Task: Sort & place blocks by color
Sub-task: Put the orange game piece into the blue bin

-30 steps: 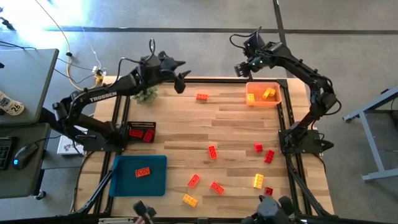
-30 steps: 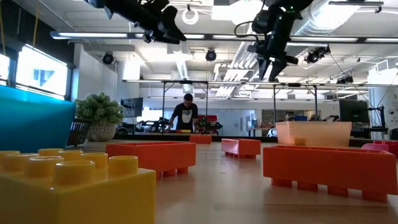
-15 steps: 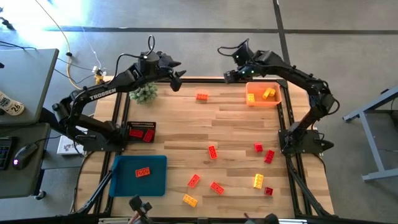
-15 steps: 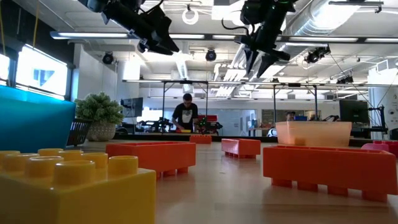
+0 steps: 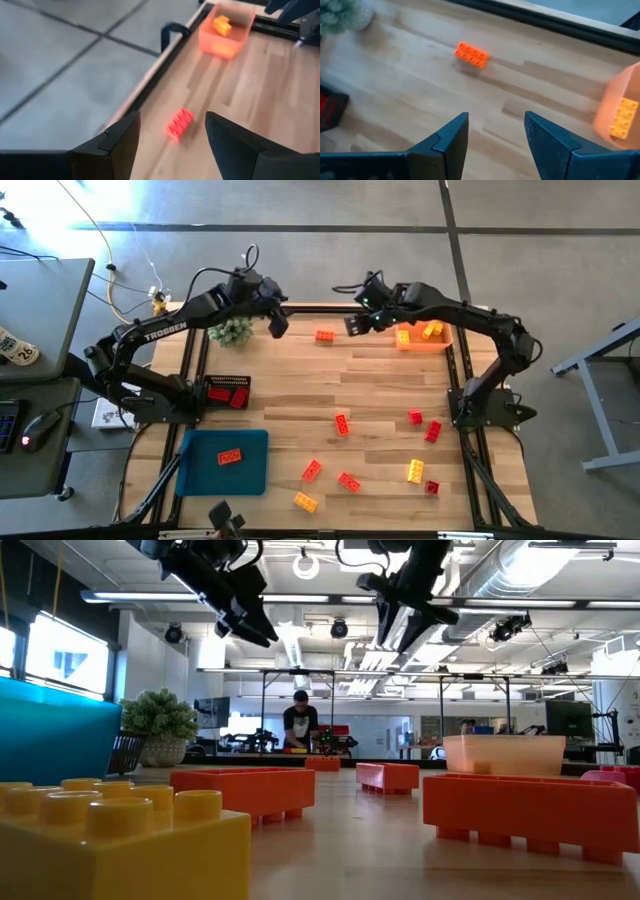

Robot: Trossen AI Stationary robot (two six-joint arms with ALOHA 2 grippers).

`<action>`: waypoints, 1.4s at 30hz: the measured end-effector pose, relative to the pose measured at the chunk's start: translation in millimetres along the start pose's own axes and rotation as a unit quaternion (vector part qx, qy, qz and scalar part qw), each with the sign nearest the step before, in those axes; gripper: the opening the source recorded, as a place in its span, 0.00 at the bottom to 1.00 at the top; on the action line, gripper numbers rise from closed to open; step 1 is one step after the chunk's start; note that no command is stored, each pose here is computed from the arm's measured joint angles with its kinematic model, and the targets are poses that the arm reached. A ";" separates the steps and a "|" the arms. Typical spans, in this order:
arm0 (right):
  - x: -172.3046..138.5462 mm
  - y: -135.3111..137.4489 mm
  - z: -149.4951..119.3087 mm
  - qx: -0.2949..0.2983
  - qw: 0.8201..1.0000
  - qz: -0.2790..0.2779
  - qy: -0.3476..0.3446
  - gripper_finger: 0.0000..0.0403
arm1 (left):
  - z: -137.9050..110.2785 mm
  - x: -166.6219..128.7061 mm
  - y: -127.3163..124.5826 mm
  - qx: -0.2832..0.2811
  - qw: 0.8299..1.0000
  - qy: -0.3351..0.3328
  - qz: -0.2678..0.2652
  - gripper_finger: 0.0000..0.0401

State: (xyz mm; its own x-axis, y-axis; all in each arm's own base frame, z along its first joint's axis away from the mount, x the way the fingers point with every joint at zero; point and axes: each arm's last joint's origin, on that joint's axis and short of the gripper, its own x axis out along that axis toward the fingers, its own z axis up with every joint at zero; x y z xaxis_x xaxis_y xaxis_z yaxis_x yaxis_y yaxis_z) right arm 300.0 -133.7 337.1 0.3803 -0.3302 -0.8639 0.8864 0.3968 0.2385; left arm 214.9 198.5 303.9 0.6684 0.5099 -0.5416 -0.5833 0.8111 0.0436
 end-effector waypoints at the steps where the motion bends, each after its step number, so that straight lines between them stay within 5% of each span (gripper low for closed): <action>1: -0.4 2.0 -1.4 -0.003 1.000 0.003 0.000 0.45 | -1.4 0.1 -1.4 -0.008 1.000 0.008 -0.003 0.53; 17: 1.0 -5.0 6.2 -0.093 0.996 -0.012 -0.015 0.45 | -7.2 -2.9 -76.7 -0.123 0.986 0.064 -0.096 0.53; 33: 1.8 -9.6 9.6 -0.219 0.975 -0.018 -0.011 0.45 | -18.9 -26.8 -160.6 -0.221 0.967 0.076 -0.098 0.53; 42: 1.8 -9.9 9.3 -0.208 0.978 -0.019 -0.009 0.45 | -27.6 -44.0 -194.0 -0.231 0.963 0.077 -0.119 0.53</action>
State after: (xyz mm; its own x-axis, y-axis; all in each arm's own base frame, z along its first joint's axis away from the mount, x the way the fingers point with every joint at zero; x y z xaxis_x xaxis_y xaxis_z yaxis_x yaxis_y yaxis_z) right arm 294.3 -146.1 337.3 0.3579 -0.3649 -0.8595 0.7164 0.6977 0.0021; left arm 286.0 10.8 296.1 0.7529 0.2469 -0.6101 -0.5885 0.6677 -0.4560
